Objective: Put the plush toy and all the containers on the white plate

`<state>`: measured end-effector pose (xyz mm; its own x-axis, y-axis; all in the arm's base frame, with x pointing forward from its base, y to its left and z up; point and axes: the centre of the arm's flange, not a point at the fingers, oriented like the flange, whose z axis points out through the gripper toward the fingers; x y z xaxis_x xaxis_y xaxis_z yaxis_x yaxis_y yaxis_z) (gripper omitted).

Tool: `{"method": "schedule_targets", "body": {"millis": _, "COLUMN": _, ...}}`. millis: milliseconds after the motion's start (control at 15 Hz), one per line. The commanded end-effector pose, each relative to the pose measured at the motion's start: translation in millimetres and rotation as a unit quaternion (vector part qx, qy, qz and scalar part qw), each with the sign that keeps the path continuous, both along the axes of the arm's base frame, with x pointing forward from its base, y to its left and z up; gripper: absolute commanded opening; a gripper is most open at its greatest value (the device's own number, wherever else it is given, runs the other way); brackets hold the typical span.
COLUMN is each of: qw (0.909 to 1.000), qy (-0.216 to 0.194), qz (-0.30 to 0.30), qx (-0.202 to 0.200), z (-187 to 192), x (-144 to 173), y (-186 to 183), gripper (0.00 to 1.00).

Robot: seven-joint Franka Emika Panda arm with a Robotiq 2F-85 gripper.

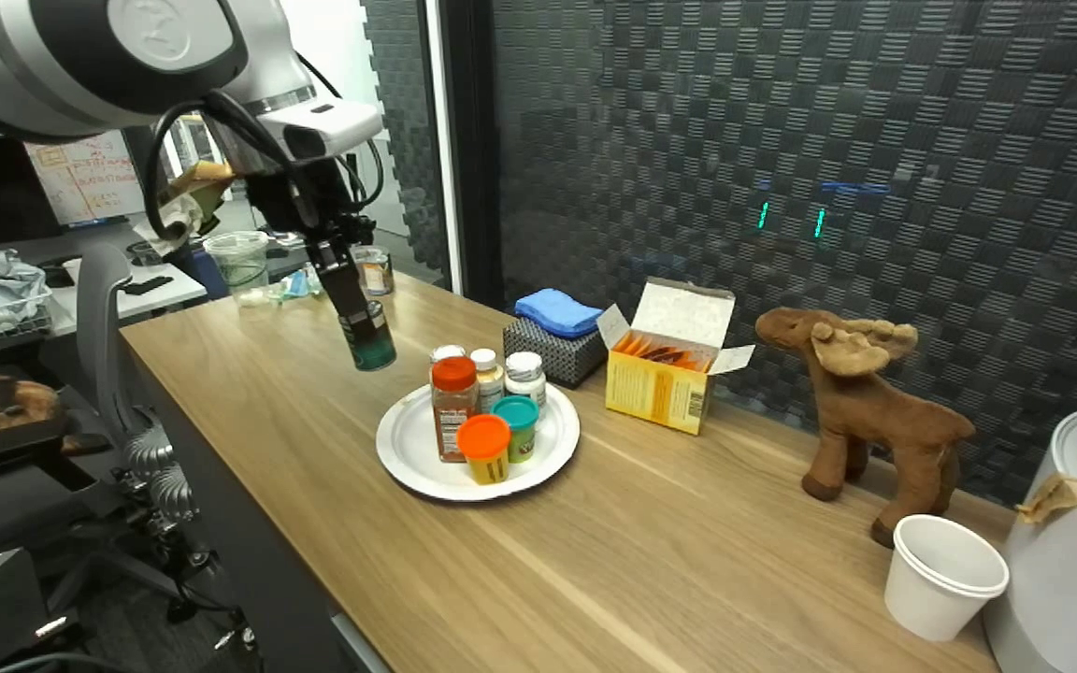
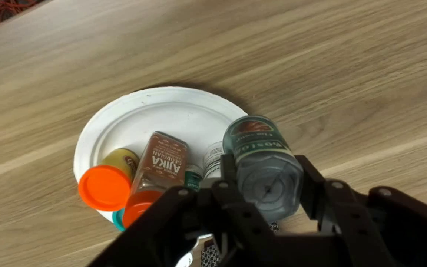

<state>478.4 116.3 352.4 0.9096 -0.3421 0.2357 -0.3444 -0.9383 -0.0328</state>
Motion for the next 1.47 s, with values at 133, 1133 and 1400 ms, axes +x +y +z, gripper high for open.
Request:
{"method": "schedule_targets", "body": {"millis": 133, "qw": 0.9982, "qy": -0.045, "qz": -0.039, "qx": -0.010, "z": -33.8, "x": 8.3, "y": 4.7, "gripper": 0.18}}
{"method": "schedule_targets", "body": {"millis": 1133, "qw": 0.9962, "qy": -0.012, "qz": -0.082, "qx": -0.027, "z": -82.9, "x": 40.2, "y": -45.1, "gripper": 0.18}}
{"method": "schedule_targets", "body": {"millis": 1400, "qw": 0.9963, "qy": -0.005, "qz": -0.084, "qx": -0.019, "z": -69.5, "x": 34.2, "y": -54.6, "gripper": 0.73}}
